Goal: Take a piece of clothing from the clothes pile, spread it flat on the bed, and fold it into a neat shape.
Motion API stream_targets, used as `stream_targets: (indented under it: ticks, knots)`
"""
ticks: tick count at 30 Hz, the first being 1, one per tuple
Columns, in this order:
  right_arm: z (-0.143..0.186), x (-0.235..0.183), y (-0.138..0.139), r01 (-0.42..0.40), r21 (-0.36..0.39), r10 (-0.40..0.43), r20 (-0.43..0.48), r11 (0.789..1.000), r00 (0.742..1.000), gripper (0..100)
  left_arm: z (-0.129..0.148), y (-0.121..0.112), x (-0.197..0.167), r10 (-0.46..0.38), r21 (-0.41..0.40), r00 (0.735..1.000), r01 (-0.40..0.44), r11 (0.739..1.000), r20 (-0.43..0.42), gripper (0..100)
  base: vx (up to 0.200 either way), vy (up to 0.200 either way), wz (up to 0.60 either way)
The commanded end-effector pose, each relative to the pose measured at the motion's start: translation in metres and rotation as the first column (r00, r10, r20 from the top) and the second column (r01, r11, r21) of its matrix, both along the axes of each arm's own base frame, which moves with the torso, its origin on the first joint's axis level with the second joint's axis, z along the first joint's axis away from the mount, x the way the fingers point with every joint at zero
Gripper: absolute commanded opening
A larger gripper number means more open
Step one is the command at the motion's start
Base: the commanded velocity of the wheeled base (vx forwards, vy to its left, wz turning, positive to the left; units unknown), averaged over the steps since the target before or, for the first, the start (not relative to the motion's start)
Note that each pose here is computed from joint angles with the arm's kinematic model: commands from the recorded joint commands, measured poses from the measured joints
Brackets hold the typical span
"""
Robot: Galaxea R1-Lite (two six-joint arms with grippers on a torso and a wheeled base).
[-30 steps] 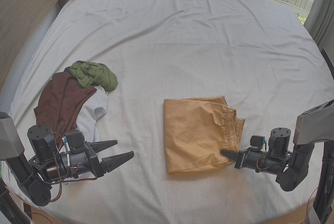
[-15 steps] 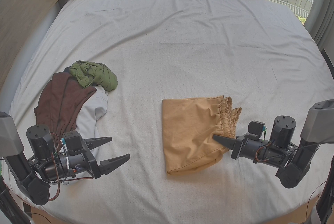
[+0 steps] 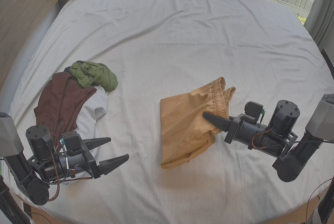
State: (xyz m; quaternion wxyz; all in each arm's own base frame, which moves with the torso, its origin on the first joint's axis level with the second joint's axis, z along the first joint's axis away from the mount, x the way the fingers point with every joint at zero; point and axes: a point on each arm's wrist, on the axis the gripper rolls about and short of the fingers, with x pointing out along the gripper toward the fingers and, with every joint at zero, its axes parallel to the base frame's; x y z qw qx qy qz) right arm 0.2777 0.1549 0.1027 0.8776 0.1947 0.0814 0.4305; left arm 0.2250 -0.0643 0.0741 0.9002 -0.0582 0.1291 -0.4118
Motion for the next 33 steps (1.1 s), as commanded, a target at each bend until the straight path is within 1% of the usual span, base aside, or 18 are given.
stream_targets:
  ticks: [1,3,9,11,14,19,24,33]
  knots:
    - [0.018,0.006,0.008,-0.014,0.046,0.012,0.064,0.999,0.998,0,0.000,-0.001,0.000,-0.003,0.000,1.000,0.003,1.000,0.001,100,0.000,0.000,0.00]
    - [0.020,0.007,0.008,-0.019,0.048,0.016,0.070,0.999,0.997,0,0.001,0.000,0.000,-0.002,-0.001,1.000,0.002,1.000,0.003,100,0.000,0.000,0.00]
    - [0.037,0.017,0.014,-0.031,0.108,0.019,0.107,0.994,0.994,0,0.000,-0.001,-0.001,-0.003,0.001,1.000,0.003,1.000,-0.003,100,0.000,0.000,0.00]
    - [0.041,0.020,0.015,-0.031,0.115,0.017,0.118,0.993,0.993,0,-0.001,-0.001,-0.001,-0.003,0.000,1.000,0.003,1.000,-0.006,100,0.000,0.000,0.00]
    - [0.047,0.026,0.017,-0.025,0.109,0.013,0.106,0.994,0.994,0,-0.001,-0.001,-0.001,-0.003,0.000,1.000,0.003,1.000,-0.006,100,0.000,0.000,0.00]
    - [0.053,0.031,0.017,-0.022,0.116,0.008,0.120,0.993,0.993,0,-0.001,0.000,-0.001,-0.001,0.000,1.000,0.001,1.000,-0.008,100,0.000,0.000,0.00]
    - [0.067,0.042,0.018,-0.012,0.126,-0.006,0.140,0.992,0.990,0,-0.002,0.000,-0.003,-0.002,0.001,1.000,0.003,1.000,-0.018,100,0.000,0.000,0.00]
    - [0.104,0.070,0.021,0.001,0.167,-0.029,0.164,0.986,0.986,0,-0.003,-0.001,-0.003,-0.006,0.002,1.000,0.006,1.000,-0.021,100,0.000,0.000,0.00]
